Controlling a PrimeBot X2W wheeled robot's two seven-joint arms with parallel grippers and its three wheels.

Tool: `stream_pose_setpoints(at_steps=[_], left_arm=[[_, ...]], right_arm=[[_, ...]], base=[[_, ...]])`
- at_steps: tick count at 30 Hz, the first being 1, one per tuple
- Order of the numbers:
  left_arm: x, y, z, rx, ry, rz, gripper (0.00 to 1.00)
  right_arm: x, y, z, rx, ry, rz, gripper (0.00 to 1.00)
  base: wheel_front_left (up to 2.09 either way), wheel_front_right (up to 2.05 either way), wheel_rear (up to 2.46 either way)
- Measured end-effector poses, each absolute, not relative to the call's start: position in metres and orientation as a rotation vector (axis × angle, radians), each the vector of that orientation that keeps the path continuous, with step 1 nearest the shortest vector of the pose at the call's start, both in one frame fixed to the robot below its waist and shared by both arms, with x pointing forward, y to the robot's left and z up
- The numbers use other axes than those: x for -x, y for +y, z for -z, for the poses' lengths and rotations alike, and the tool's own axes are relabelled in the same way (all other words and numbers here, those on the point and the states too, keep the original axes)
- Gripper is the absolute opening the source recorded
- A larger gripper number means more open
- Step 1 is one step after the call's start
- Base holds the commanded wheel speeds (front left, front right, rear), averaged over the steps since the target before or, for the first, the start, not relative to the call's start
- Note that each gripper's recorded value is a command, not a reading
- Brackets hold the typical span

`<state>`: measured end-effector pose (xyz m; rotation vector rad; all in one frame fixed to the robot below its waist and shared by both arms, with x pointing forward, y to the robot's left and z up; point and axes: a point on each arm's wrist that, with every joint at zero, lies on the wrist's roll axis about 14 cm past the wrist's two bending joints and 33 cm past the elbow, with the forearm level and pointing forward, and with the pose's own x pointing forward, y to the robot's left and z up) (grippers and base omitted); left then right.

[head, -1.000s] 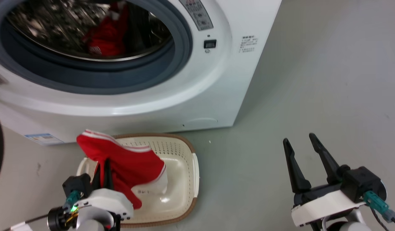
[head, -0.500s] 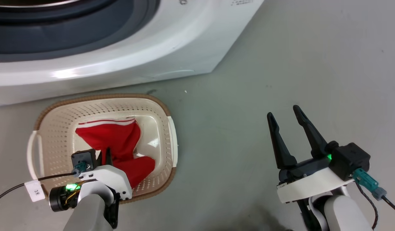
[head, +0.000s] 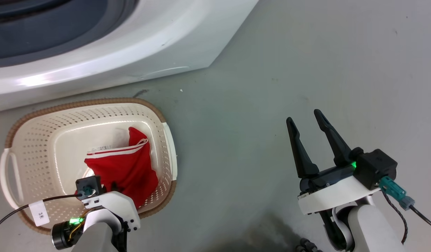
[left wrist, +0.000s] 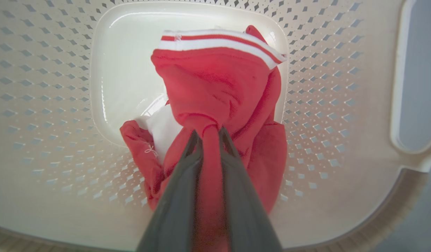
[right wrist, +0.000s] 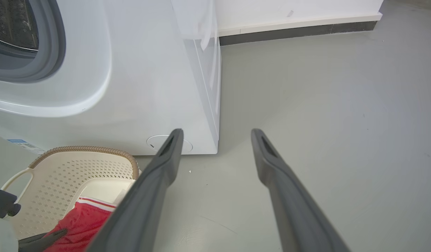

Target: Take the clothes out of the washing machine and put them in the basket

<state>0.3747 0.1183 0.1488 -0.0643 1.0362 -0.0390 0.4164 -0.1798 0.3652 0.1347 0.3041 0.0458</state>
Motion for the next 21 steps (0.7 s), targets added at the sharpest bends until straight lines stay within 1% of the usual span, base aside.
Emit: stream_pose_setpoints(at_steps=[1, 7, 14, 16, 17, 21], left_arm=[[-0.377, 0.119, -0.153, 0.066, 1.025, 0.036, 1.0], [-0.387, 0.117, -0.191, 0.096, 0.915, 0.038, 1.0], [-0.404, 0.129, -0.255, 0.132, 0.703, -0.003, 1.0], [-0.405, 0.132, -0.264, 0.132, 0.677, -0.01, 1.0], [-0.408, 0.135, -0.282, 0.136, 0.619, -0.017, 1.0], [-0.416, 0.132, -0.32, 0.153, 0.503, -0.008, 1.0]], right_arm=[[-0.417, -0.18, -0.368, -0.132, 0.294, -0.047, 1.0], [-0.413, -0.176, -0.39, -0.119, 0.243, -0.06, 1.0], [-0.402, -0.176, -0.427, -0.106, 0.174, -0.063, 1.0], [-0.4, -0.174, -0.431, -0.106, 0.166, -0.068, 1.0], [-0.396, -0.171, -0.44, -0.111, 0.15, -0.077, 1.0], [-0.388, -0.164, -0.455, -0.117, 0.123, -0.096, 1.0]], base=[[0.0, 0.0, 0.0], [0.0, 0.0, 0.0], [0.0, 0.0, 0.0], [0.0, 0.0, 0.0], [0.0, 0.0, 0.0], [0.0, 0.0, 0.0]])
